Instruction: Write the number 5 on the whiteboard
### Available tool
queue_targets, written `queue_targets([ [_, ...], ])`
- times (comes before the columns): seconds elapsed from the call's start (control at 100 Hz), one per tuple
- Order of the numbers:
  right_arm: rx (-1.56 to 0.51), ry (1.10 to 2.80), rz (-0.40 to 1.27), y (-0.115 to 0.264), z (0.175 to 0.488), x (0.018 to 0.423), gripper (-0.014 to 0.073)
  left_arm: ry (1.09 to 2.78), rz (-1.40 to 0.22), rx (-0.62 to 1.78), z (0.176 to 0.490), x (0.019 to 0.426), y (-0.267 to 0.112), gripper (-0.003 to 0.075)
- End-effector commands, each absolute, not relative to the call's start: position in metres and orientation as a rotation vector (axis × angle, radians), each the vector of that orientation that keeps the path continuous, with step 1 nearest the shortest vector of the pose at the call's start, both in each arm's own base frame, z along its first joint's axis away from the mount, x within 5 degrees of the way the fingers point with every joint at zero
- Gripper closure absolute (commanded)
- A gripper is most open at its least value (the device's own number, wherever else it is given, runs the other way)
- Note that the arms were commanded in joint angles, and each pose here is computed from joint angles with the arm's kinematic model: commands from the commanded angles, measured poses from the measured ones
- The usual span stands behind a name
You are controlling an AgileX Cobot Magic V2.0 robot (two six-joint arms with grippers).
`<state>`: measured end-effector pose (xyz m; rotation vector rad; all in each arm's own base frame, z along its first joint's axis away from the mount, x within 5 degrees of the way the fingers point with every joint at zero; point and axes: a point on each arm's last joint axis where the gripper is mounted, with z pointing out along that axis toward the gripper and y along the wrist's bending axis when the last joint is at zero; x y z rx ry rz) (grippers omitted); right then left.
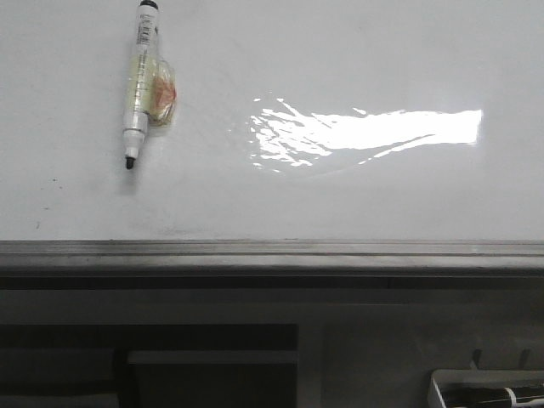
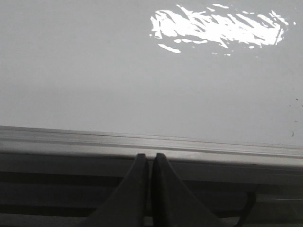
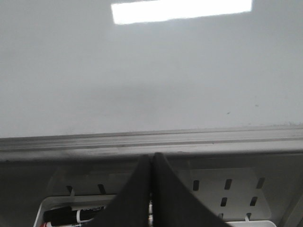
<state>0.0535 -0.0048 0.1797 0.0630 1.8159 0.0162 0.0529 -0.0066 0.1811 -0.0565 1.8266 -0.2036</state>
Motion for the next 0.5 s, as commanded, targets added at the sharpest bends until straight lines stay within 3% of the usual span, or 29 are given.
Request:
queue_targets([
  [0.0, 0.036, 1.790, 0.007, -0.004, 0.175, 0.054, 0.0656, 1.758, -0.209, -0.061, 0.182, 0.053, -0.006, 0.0741],
  [0.15, -0.002, 1.676, 0.024, -0.001, 0.185, 0.056, 0.0656, 1.711, -0.287, -0.115, 0.186, 0.053, -0.008, 0.0741],
  [0.32, -0.059, 1.333, 0.148, 0.009, 0.216, 0.053, 0.0656, 1.534, -0.773, -0.512, 0.199, 0.054, -0.012, 0.0741],
  [0.49, 0.031, 1.353, 0.223, 0.007, 0.215, 0.053, 0.0656, 1.450, -0.848, -0.605, 0.204, 0.054, -0.009, 0.0741],
])
